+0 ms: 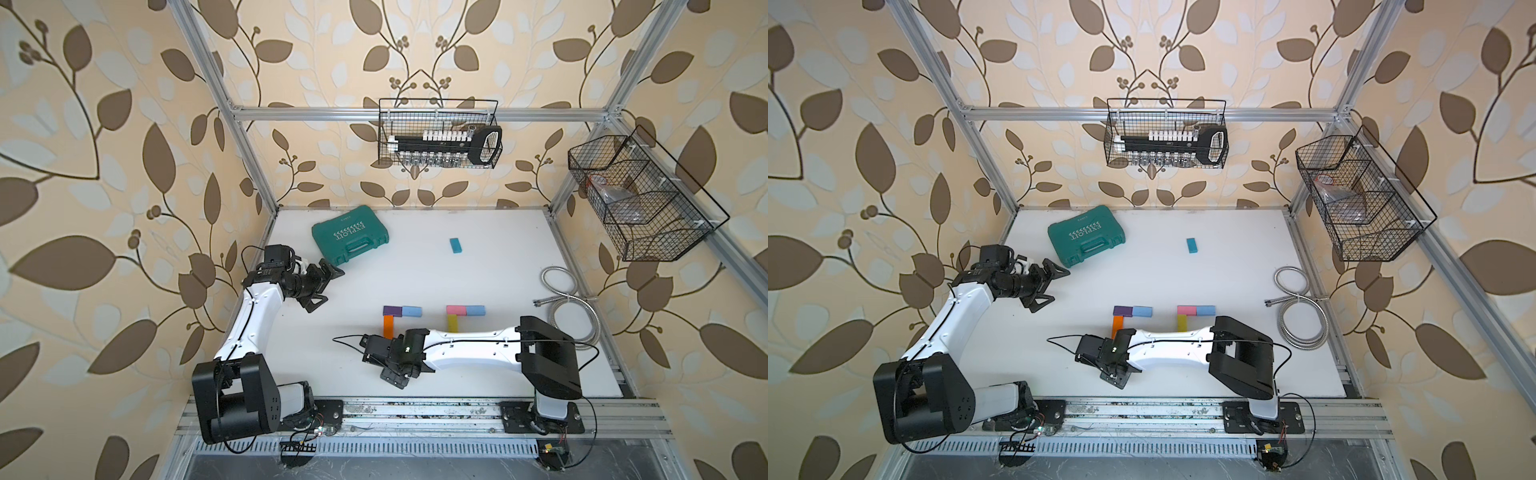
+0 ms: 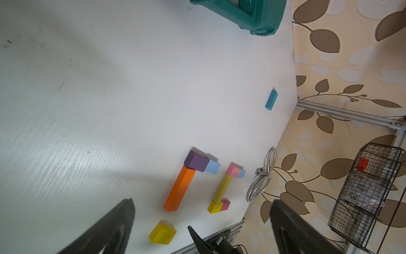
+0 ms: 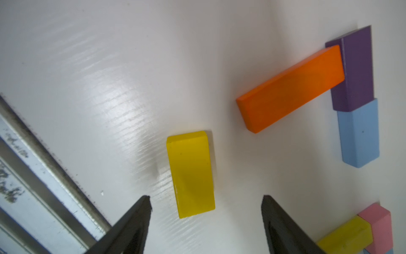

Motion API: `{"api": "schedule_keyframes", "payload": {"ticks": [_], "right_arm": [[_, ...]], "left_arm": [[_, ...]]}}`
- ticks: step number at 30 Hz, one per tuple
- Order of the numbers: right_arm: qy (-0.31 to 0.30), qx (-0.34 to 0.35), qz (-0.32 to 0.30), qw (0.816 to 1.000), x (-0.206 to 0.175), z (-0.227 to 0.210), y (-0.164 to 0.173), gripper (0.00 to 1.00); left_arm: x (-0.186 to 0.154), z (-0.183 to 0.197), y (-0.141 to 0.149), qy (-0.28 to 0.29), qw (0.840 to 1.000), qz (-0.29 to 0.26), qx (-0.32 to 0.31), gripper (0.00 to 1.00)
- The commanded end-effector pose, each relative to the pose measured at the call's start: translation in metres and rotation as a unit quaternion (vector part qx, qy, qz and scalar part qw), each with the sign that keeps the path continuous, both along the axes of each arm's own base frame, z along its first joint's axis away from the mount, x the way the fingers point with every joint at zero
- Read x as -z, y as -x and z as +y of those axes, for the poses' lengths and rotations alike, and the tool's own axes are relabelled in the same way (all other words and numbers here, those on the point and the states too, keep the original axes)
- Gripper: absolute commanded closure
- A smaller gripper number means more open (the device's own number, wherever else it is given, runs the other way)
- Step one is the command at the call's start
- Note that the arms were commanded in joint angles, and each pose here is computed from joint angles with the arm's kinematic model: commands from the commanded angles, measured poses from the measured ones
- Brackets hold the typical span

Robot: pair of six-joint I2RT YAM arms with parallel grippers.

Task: Assemble the letter c with building blocks
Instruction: Assemble the building block at the center of the board.

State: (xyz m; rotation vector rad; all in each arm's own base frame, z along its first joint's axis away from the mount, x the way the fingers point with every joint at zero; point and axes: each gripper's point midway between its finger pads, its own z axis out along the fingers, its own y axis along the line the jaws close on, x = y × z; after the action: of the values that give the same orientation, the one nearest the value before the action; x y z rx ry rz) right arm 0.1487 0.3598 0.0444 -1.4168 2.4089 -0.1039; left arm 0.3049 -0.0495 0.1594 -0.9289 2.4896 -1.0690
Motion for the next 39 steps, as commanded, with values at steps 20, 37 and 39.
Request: {"api": "schedule_keyframes", "payload": {"ticks": [20, 37, 39], "right_arm": [[0.023, 0.037, -0.001, 0.999, 0.025, -0.020, -0.016, 0.17], [0.017, 0.045, -0.002, 0.999, 0.025, -0.014, -0.031, 0.17], [0.017, 0.046, -0.003, 0.999, 0.025, -0.013, -0.032, 0.17]], "left_arm": [[0.003, -0.003, 0.001, 0.015, 1.000, -0.002, -0.001, 0.01], [0.003, -0.003, 0.000, 0.017, 1.000, -0.002, -0.004, 0.01], [0.003, -0.002, 0.001, 0.017, 1.000, -0.002, -0.004, 0.01]]}}
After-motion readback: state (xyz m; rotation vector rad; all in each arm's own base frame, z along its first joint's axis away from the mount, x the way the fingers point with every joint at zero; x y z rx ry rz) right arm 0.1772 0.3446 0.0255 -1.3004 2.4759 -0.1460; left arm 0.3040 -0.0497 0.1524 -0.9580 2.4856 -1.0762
